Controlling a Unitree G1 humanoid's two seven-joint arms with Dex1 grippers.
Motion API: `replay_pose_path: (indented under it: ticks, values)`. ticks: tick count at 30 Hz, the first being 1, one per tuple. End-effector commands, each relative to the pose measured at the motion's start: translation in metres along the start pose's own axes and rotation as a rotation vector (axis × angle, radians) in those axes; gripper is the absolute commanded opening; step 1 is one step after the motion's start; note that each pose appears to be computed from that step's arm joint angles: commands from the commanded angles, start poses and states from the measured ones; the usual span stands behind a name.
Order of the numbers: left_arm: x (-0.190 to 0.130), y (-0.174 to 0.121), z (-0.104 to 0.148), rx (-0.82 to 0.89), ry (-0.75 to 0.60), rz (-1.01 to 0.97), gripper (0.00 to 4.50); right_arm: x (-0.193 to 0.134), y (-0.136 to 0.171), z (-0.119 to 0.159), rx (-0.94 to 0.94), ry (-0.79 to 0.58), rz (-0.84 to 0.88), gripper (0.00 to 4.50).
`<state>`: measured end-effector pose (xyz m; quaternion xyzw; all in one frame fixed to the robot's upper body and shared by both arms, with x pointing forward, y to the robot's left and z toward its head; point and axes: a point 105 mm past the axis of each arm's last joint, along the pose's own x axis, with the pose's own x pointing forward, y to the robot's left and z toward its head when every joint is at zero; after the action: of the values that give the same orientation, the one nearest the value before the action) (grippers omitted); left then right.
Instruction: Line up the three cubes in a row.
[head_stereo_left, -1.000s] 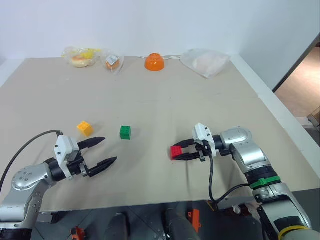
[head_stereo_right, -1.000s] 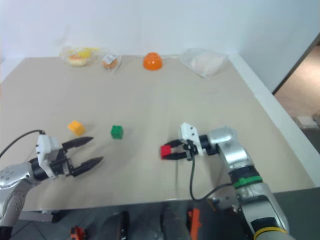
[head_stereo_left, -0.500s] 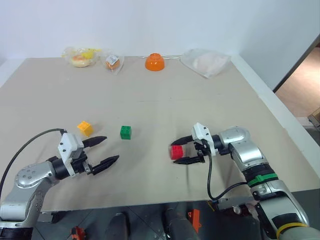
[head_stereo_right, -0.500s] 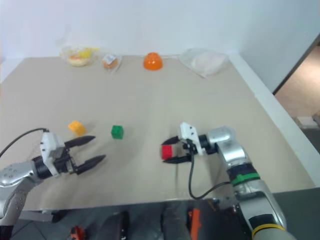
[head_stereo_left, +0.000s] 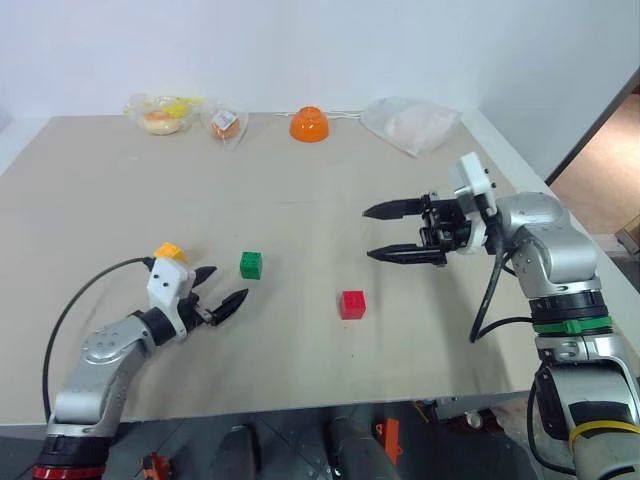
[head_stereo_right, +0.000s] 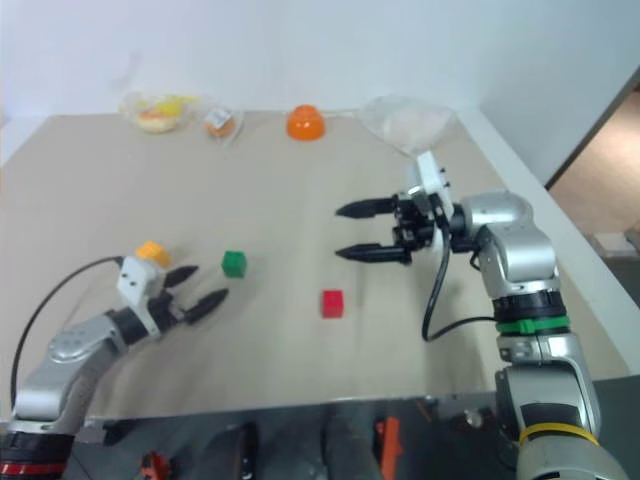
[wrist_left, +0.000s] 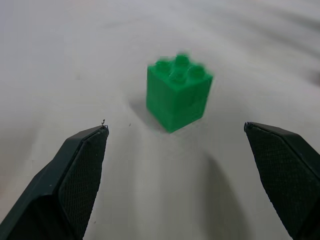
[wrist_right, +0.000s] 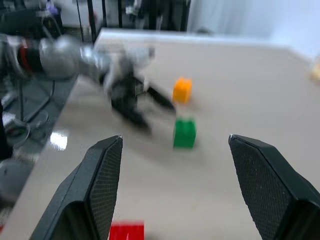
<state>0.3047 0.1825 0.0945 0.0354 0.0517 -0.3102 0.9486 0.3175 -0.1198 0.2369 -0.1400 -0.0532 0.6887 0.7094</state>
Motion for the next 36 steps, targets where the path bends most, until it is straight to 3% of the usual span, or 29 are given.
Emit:
replay_pose_path:
  ticks: [1, 8, 17, 30, 36]
  values:
    - [0.005, 0.009, -0.001, 0.044, -0.013, 0.031, 4.50, 0.008, 0.012, 0.007, -0.030, -0.027, 0.013, 3.51]
    - [0.020, 0.000, 0.005, 0.055, -0.022, -0.005, 4.50, 0.009, 0.017, 0.007, -0.030, -0.017, -0.007, 3.51]
    - [0.044, -0.028, 0.035, 0.071, -0.054, -0.074, 4.50, 0.012, 0.017, 0.005, -0.030, -0.015, -0.021, 3.51]
    - [0.046, 0.005, 0.019, 0.100, 0.063, 0.172, 4.50, 0.017, 0.015, 0.000, -0.029, -0.008, -0.036, 3.51]
    - [0.051, 0.003, 0.021, 0.084, 0.062, 0.200, 4.50, 0.020, 0.014, 0.000, -0.032, -0.017, -0.045, 3.51]
